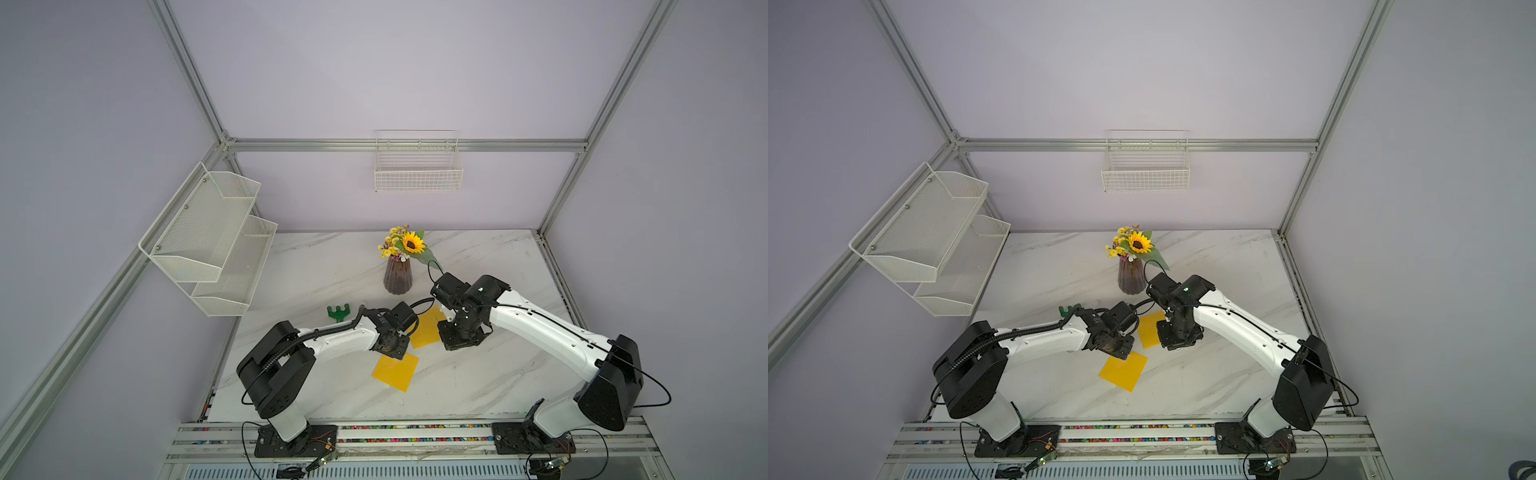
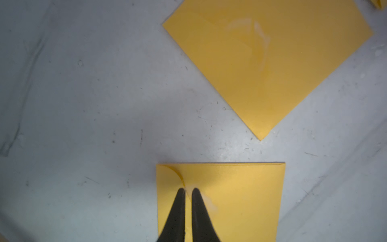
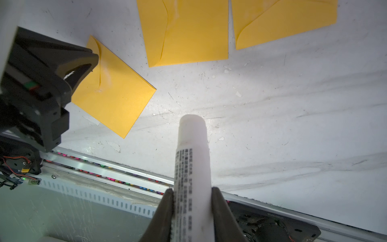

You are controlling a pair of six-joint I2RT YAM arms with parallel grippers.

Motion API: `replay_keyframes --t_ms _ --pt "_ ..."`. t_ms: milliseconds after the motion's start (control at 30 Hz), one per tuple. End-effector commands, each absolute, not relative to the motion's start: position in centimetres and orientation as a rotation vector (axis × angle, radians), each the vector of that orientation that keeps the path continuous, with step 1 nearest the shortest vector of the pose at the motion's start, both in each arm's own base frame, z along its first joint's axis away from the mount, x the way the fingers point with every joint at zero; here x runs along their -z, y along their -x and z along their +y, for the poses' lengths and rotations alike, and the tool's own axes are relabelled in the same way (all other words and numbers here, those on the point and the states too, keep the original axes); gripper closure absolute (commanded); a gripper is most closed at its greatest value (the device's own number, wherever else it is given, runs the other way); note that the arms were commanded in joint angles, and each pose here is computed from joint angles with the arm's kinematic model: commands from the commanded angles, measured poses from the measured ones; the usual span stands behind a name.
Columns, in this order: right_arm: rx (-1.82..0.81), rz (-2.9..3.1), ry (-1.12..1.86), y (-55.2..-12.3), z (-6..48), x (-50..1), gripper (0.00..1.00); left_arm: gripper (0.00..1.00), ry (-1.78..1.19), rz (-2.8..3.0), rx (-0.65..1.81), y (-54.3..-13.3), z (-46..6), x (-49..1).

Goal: Seal the envelope with a glue stick
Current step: Seal the envelope at the center of the board.

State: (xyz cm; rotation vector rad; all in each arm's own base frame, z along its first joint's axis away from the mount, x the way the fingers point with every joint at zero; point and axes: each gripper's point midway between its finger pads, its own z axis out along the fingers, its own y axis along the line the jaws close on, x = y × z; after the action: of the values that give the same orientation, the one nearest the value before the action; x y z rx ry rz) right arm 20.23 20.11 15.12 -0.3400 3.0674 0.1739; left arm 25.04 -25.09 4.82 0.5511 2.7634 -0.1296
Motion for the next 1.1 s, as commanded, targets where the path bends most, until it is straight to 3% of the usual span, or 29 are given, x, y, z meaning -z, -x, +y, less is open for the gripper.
replay_keyframes --t_ms 0,333,467,600,733,933,1067 --pt "-0.145 3.071 0.334 -20.2 19.5 -15.2 1.00 0.89 -0.562 2.747 0.126 -25.9 -25.3 -5.2" --pt "-0.141 3.076 0.329 -20.0 19.3 -15.0 1.00 0.89 -0.571 2.817 0.005 -25.4 -23.9 -1.1" --pt "-0.140 3.062 0.326 -20.1 19.3 -15.4 1.00 0.90 -0.569 2.801 0.028 -25.6 -24.2 -1.6" --pt "-0.139 3.001 0.317 -21.1 19.4 -16.7 1.00 0.86 -0.546 2.683 0.084 -27.2 -25.2 -6.3" --pt "-0.136 2.888 0.316 -23.0 19.6 -19.0 1.00 0.74 -0.490 2.565 0.210 -28.5 -26.7 -12.5" --pt "-0.264 2.626 0.329 -26.7 21.8 -24.2 1.00 0.52 -0.440 2.358 0.542 -29.1 -30.2 -22.1" --pt "-0.414 2.394 0.327 -28.8 23.7 -28.9 1.00 0.50 -0.419 2.131 0.817 -28.9 -32.6 -28.7"
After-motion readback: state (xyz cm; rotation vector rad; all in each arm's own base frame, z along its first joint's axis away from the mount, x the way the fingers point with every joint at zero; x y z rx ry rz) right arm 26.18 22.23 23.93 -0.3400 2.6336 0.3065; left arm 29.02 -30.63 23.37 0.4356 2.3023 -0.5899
